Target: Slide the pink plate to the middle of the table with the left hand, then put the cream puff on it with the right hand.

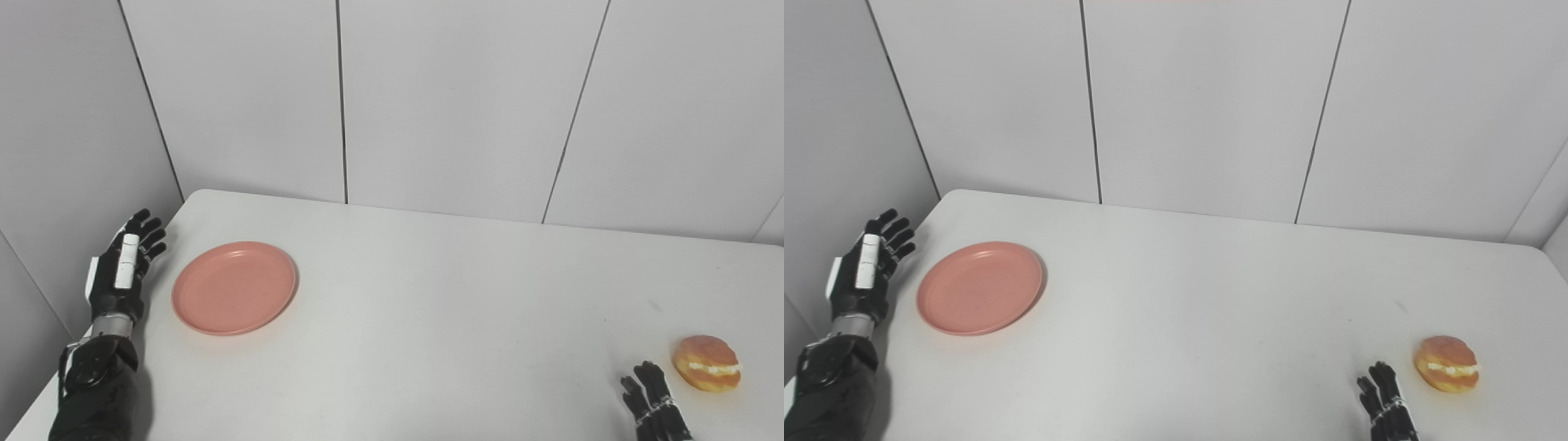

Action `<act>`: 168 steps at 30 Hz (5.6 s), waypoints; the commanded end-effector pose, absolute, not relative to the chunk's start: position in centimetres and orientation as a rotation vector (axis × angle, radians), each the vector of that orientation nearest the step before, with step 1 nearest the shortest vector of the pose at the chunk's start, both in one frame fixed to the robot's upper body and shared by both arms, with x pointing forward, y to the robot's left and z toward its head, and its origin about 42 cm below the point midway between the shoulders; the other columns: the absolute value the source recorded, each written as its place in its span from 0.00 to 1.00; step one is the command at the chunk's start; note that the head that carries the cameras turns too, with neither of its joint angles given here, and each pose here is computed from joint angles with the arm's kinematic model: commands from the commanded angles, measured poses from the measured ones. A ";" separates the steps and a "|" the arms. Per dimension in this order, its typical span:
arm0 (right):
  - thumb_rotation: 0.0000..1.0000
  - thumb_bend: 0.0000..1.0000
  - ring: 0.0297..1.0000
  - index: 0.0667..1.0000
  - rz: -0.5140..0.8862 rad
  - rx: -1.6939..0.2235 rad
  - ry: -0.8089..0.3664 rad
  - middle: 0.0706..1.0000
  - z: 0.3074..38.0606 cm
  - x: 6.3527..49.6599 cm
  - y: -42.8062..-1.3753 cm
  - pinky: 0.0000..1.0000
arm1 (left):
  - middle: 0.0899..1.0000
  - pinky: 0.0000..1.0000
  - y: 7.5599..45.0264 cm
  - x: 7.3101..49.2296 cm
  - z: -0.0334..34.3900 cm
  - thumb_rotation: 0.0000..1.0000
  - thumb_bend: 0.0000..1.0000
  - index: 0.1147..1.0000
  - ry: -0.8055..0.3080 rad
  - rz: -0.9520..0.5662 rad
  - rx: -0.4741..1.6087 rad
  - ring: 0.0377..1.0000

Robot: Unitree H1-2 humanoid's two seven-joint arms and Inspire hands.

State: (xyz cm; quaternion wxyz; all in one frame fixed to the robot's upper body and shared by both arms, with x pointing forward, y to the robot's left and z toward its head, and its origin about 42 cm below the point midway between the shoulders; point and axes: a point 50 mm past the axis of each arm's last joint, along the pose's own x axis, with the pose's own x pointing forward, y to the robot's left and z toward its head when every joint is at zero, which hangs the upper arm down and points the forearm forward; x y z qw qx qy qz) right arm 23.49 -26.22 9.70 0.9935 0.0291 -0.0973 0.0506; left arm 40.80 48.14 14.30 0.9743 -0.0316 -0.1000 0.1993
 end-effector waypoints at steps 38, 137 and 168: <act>1.00 0.82 0.93 0.96 0.091 0.057 -0.005 0.96 6.6 21.9 -25.8 0.98 | 0.89 0.87 41.3 42.2 12.0 0.86 0.89 0.87 -0.176 0.185 0.021 0.90; 1.00 0.80 0.90 0.95 0.125 0.035 0.006 0.95 7.1 21.8 -24.1 0.95 | 0.83 0.81 17.7 41.6 5.9 0.81 0.87 0.83 -0.027 -0.167 -0.182 0.87; 0.86 0.84 0.84 0.89 0.145 -0.013 -0.015 0.90 7.6 21.8 -19.4 0.79 | 0.87 0.81 16.9 41.1 6.8 0.84 0.90 0.86 -0.007 -0.265 -0.228 0.89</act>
